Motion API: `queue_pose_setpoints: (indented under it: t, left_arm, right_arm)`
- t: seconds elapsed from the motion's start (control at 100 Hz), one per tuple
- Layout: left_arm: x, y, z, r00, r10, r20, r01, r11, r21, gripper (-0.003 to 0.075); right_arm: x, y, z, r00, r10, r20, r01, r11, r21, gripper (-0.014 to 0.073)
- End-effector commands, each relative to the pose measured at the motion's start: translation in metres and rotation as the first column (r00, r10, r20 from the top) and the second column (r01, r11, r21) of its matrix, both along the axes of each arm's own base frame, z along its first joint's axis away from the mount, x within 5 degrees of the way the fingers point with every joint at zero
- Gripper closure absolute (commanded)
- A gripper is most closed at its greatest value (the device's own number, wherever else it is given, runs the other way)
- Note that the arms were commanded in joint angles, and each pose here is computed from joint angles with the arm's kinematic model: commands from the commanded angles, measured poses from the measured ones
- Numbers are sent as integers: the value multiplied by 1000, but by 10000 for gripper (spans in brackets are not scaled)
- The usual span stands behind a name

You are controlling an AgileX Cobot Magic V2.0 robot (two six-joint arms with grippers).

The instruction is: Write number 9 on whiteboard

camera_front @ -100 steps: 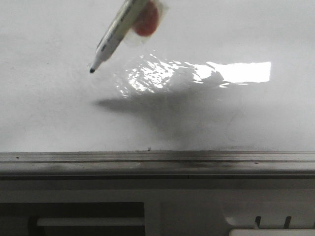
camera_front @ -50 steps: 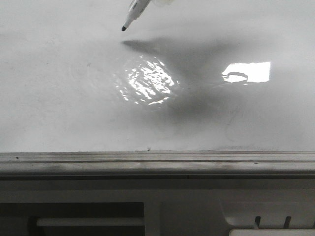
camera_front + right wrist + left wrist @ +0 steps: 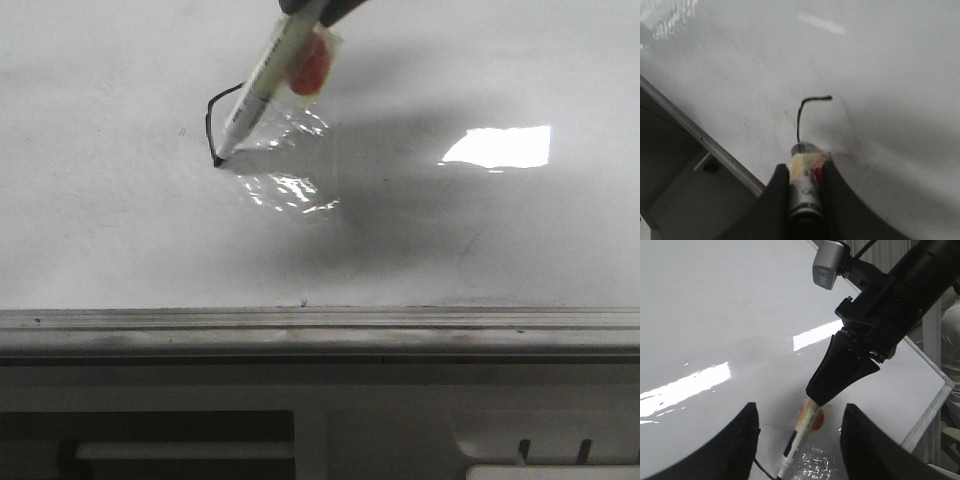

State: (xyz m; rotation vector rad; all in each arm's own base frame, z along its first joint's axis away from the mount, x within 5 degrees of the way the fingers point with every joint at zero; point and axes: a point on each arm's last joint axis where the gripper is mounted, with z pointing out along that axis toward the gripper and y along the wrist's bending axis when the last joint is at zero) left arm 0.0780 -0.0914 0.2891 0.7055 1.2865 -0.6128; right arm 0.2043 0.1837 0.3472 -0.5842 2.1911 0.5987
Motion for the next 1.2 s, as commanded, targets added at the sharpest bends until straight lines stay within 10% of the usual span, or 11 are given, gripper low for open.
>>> queue_pose_setpoints:
  t: [0.0,0.45,0.91,1.19]
  left_arm:
    - [-1,1,16,998,-5,58,11,996,-93,373]
    - [-1,1,17,998,-4,55,10,995,-98,373]
    - [-1,1,17,998,-4,55,10,995,-98,373]
    - [0,0,15,999,-5,48,8,997,-76,373]
  right_arm:
    - [-2,-8,16,995,11,95,-9,1000,-26,654]
    - [3,-11,52,965,-28,261,9,997,74,653]
    - [-12,-12,-23,999,-6,-47,5,1000,-15,653]
    - [-26,-7,-1,998,26,57,-31,995,97,654]
